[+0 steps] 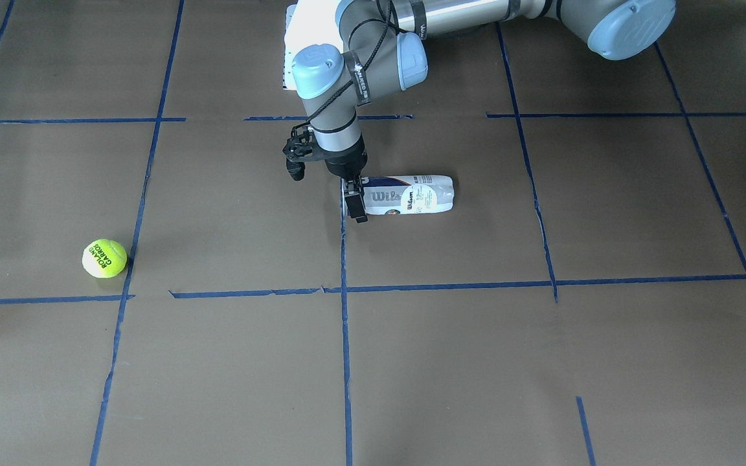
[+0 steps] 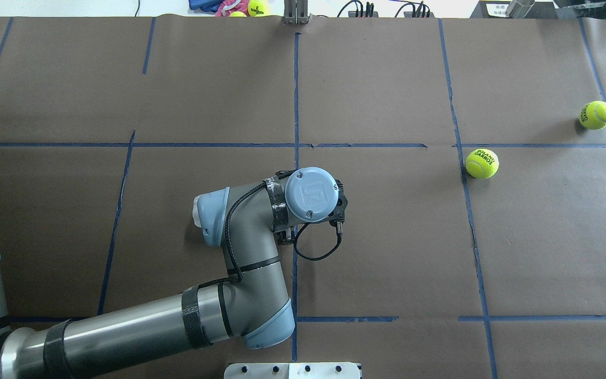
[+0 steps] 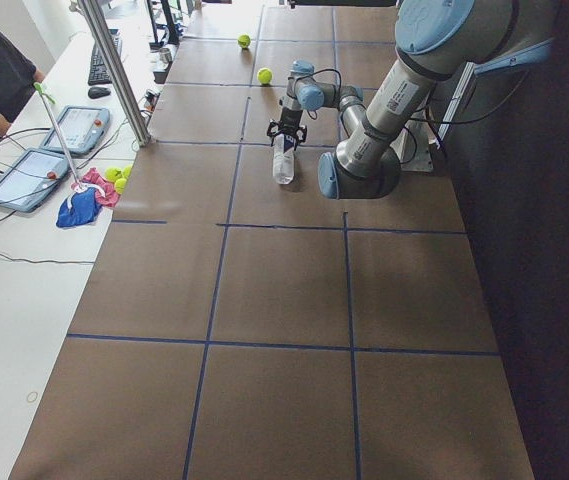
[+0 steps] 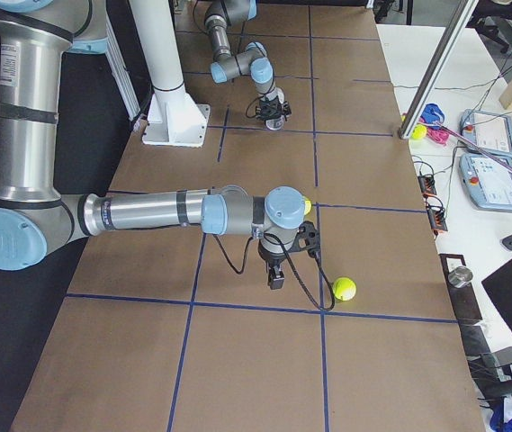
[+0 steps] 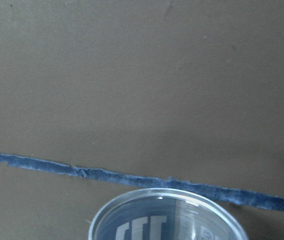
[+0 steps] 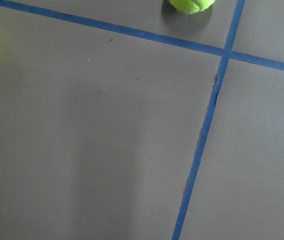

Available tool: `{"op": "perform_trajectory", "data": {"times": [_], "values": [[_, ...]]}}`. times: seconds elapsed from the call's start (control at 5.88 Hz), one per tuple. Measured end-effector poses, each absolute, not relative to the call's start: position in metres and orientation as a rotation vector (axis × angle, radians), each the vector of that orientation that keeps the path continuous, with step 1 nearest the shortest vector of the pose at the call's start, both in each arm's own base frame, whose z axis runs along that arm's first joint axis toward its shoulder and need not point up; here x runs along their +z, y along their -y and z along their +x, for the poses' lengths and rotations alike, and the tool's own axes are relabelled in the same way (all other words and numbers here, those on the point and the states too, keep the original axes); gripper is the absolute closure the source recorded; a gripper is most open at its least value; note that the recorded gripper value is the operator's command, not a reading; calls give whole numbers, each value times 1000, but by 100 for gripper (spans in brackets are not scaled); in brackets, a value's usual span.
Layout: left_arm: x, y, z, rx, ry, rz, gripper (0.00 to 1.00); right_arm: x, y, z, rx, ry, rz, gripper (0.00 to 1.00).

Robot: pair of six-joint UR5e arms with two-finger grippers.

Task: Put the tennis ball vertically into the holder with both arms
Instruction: 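Lift the can with the left gripper and turn it upright, then raise the upright can with the left gripper, open end up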

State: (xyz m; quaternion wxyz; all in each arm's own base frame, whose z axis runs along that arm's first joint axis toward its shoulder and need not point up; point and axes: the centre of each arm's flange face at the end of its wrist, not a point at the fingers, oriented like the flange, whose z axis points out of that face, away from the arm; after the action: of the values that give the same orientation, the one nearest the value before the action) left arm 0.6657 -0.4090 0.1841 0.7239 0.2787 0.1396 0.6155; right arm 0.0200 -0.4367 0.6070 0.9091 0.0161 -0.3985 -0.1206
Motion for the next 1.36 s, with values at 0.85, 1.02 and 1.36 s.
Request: {"op": "perform_trajectory", "data": {"times": [0.85, 1.02, 1.36], "values": [[126, 419, 617, 1263, -379, 820, 24, 597, 439, 19, -257, 822, 53, 0], [104, 425, 594, 1127, -487, 951, 23, 594, 440, 19, -260, 823, 57, 0], [85, 426, 566, 803, -794, 1170, 23, 581, 440, 16, -270, 859, 79, 0]]}}
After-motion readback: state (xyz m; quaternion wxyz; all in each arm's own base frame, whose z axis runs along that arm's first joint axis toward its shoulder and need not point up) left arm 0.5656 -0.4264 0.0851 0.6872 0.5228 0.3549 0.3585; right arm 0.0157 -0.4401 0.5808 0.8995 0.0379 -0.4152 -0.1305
